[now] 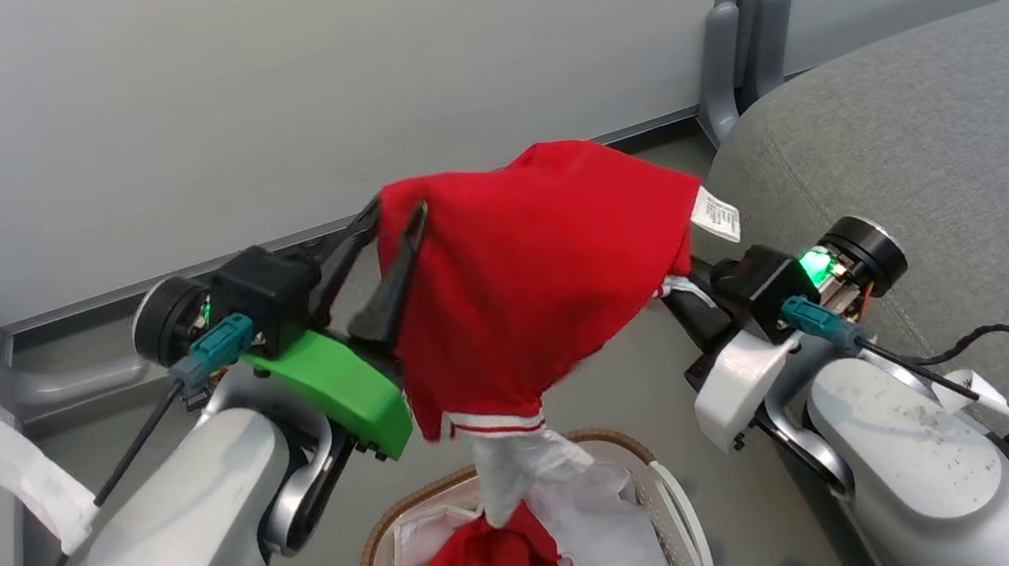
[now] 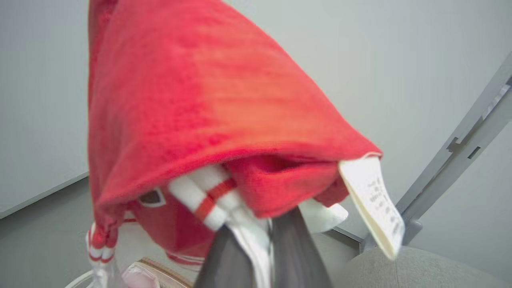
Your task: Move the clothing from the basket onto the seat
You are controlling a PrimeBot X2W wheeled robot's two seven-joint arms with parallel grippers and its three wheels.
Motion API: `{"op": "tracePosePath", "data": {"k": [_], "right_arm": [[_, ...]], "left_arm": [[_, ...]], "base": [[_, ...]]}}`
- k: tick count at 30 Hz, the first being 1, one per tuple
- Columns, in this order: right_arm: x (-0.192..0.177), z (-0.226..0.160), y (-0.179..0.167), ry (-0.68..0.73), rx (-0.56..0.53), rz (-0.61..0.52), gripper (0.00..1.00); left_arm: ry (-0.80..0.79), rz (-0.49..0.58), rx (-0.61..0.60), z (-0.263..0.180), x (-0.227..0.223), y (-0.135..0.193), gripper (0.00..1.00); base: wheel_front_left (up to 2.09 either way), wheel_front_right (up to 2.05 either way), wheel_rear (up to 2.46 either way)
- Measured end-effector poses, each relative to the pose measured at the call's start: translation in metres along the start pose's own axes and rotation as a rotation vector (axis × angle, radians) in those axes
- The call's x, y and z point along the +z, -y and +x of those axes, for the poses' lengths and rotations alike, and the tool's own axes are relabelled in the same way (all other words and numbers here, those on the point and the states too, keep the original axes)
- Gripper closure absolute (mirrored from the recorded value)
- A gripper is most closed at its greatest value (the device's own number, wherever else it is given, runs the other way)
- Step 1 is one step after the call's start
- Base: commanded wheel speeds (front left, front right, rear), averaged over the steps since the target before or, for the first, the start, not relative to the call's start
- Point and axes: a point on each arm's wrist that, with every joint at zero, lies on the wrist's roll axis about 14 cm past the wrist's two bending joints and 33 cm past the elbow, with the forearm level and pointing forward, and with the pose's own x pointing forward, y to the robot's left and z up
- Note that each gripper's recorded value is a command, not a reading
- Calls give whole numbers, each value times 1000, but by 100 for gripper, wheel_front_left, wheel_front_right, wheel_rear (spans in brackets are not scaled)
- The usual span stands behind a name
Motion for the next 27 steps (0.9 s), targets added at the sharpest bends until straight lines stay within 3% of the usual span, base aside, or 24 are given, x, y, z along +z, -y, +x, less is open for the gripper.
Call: {"op": "tracePosePath", "data": {"k": [16, 27], "right_arm": [[0, -21, 29, 33, -141, 57, 100], [-5, -38, 44, 19, -211, 57, 100]], "left_arm": [[-53, -273, 118, -28, -70, 28, 0], [-94, -293, 113, -38, -97, 49, 0]], "base": [[0, 0, 0], [0, 0, 0]]}}
